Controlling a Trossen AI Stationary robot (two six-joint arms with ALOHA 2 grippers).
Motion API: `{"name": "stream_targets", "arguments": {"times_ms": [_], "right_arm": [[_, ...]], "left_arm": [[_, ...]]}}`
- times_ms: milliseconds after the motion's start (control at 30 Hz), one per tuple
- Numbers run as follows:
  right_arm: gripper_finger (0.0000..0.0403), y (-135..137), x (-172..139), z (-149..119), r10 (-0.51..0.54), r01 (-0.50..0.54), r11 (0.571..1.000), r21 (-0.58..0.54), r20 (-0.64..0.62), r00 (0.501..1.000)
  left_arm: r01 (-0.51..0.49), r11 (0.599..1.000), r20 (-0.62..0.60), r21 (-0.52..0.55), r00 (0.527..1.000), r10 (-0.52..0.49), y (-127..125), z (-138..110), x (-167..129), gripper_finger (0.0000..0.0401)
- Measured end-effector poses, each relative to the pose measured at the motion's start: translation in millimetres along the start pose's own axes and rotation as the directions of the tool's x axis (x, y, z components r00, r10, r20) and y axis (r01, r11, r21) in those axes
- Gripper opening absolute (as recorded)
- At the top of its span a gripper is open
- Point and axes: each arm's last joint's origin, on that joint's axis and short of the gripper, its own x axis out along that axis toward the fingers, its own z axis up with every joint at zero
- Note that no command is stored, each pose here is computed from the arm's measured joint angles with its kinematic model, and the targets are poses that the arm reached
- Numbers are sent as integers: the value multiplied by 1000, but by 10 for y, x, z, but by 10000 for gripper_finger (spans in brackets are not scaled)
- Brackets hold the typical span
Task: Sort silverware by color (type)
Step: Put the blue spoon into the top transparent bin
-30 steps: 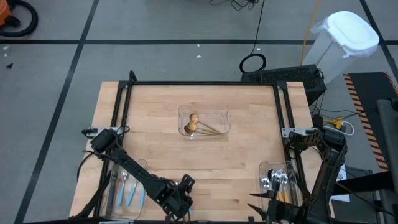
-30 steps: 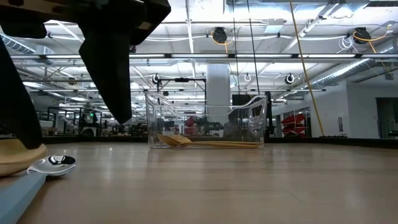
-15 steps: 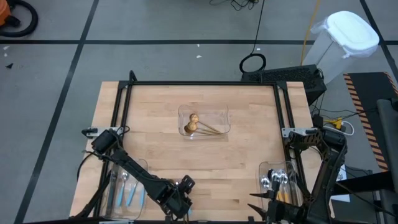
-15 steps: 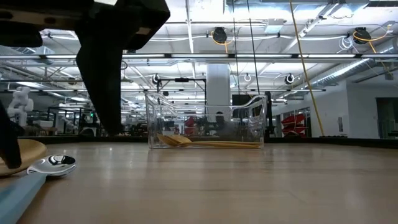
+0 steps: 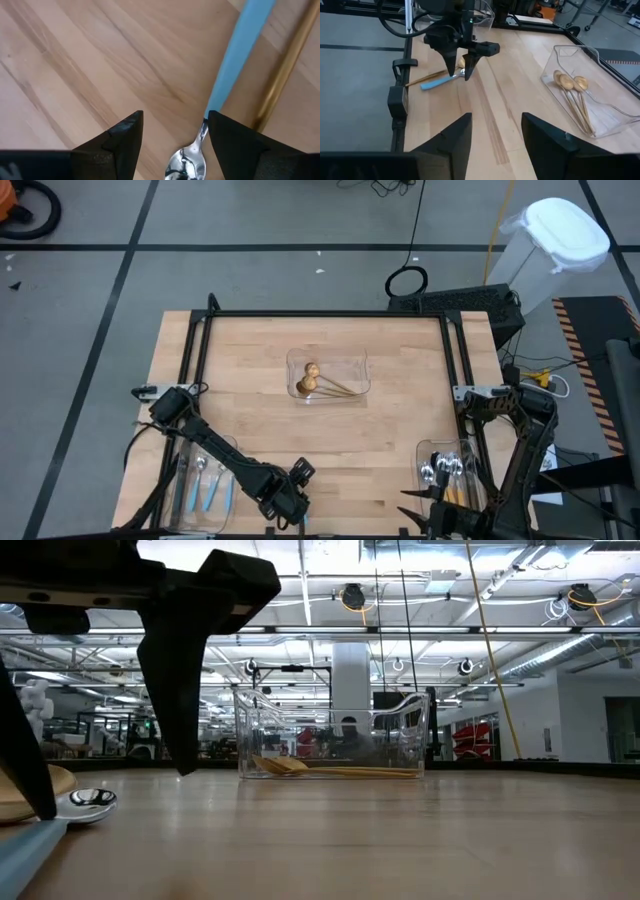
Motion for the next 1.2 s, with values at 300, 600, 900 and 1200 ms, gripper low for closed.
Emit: {"name": "stream_targets", "arguments": {"times_ms": [300, 600, 900, 1200], "right_arm": [[165, 2, 0, -3, 1, -1, 1000, -3, -2, 1000], [165, 2, 1, -2, 1, -1, 1000, -8, -2, 1000], [165, 2, 0, -3, 2, -2, 1000, -8, -2, 1000], [165, 2, 0, -4, 1, -1, 1000, -8, -3, 1000]], "left_arm": [[7, 1000, -18, 6, 1000, -7, 18, -10, 35, 222], [2, 1000, -17, 20, 1000, -2, 45, 112, -154, 223], [50, 998, -66, 27, 997, -48, -12, 75, -29, 223], [54, 998, -96, 44, 994, -49, -47, 64, 82, 204]]}}
